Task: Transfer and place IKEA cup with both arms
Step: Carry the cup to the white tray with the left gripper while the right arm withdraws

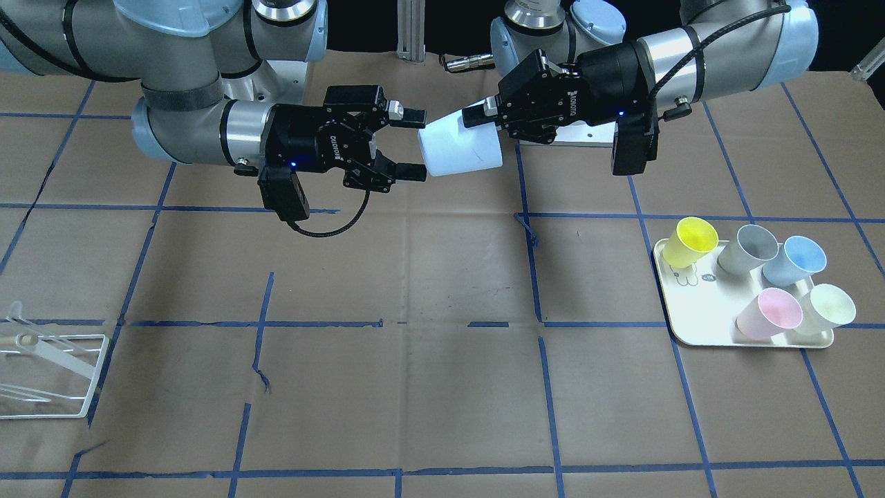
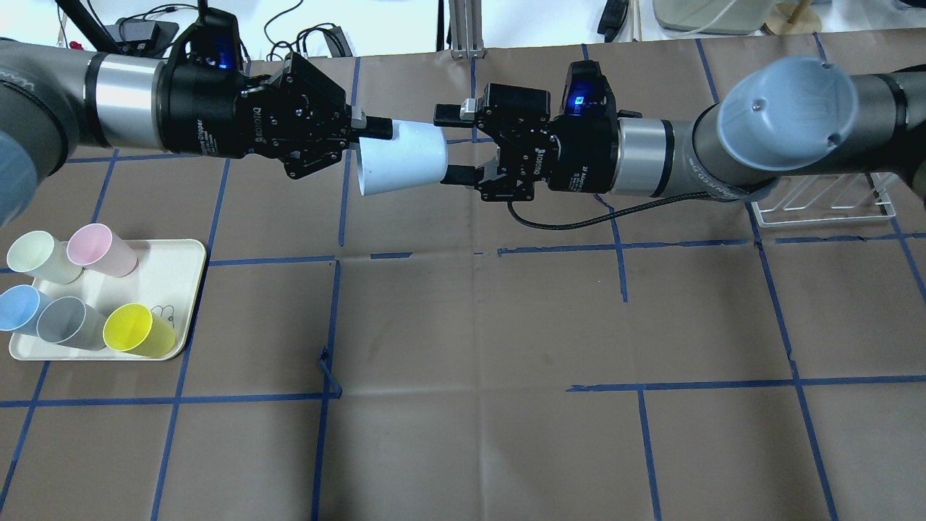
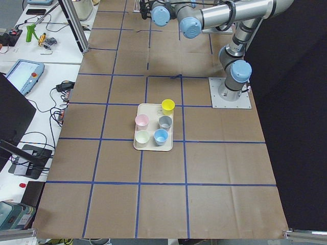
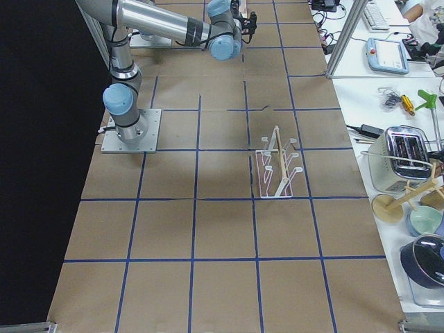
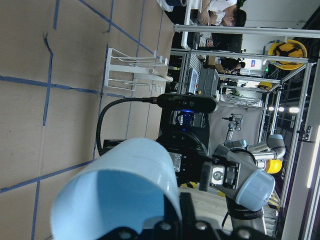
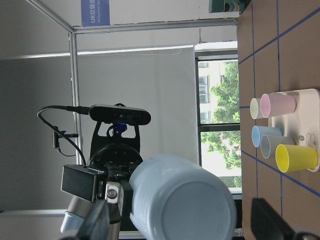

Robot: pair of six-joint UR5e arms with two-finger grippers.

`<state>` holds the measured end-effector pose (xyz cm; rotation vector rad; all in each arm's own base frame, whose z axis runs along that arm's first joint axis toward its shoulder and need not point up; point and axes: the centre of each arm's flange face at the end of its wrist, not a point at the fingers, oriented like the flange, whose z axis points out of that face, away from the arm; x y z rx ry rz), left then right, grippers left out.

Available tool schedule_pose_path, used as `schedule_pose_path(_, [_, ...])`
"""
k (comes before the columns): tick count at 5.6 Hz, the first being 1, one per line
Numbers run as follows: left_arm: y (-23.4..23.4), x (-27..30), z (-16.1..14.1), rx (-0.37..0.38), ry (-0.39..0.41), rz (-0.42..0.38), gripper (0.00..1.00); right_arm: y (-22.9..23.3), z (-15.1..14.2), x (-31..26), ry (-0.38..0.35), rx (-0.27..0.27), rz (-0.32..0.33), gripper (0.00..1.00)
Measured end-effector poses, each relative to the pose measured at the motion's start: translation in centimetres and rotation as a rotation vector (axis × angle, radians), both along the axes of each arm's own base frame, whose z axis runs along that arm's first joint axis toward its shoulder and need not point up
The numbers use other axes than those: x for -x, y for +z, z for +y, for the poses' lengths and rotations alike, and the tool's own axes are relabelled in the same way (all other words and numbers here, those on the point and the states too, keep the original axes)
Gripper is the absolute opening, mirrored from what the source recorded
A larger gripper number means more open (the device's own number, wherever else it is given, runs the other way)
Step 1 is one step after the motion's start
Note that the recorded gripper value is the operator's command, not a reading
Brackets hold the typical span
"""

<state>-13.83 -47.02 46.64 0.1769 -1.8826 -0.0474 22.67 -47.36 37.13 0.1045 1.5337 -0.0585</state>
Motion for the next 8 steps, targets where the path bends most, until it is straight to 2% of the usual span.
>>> schedule_pose_path(1, [0.2, 0.0, 0.0, -0.001, 0.002, 0.000, 0.00, 0.1, -0.9, 2.4, -0.017, 0.004, 0.012, 1.00])
schedule_pose_path(2, [0.6, 0.0, 0.2, -0.002, 0.005, -0.003, 0.00, 0.4, -1.8, 5.7, 0.011, 0.027, 0.057, 1.00])
schedule_pose_path(3, [0.6, -0.2, 0.3, -0.019, -0.009, -0.056, 0.00, 1.3, -2.2, 8.3, 0.106, 0.065, 0.138, 1.00])
schedule_pose_path(4, [-0.3, -0.8, 0.3, -0.040, -0.053, -0.193, 0.00, 2.4, -2.5, 9.6, 0.233, 0.088, 0.266, 1.00])
schedule_pose_path(5, [-1.7, -2.2, 0.4, -0.040, -0.115, -0.400, 0.00, 3.5, -3.0, 10.6, 0.333, 0.077, 0.463, 1.00])
schedule_pose_path(6, [-3.4, -4.5, 0.3, -0.024, -0.176, -0.660, 0.00, 5.0, -3.1, 11.0, 0.366, 0.057, 0.674, 1.00])
schedule_pose_path(7, [-4.9, -7.1, -0.4, 0.007, -0.232, -0.893, 0.00, 6.4, -2.7, 10.7, 0.374, 0.048, 0.875, 1.00])
schedule_pose_path(8, [-6.5, -9.7, -1.7, 0.053, -0.303, -1.077, 0.00, 7.9, -2.3, 9.8, 0.349, 0.045, 1.095, 1.00])
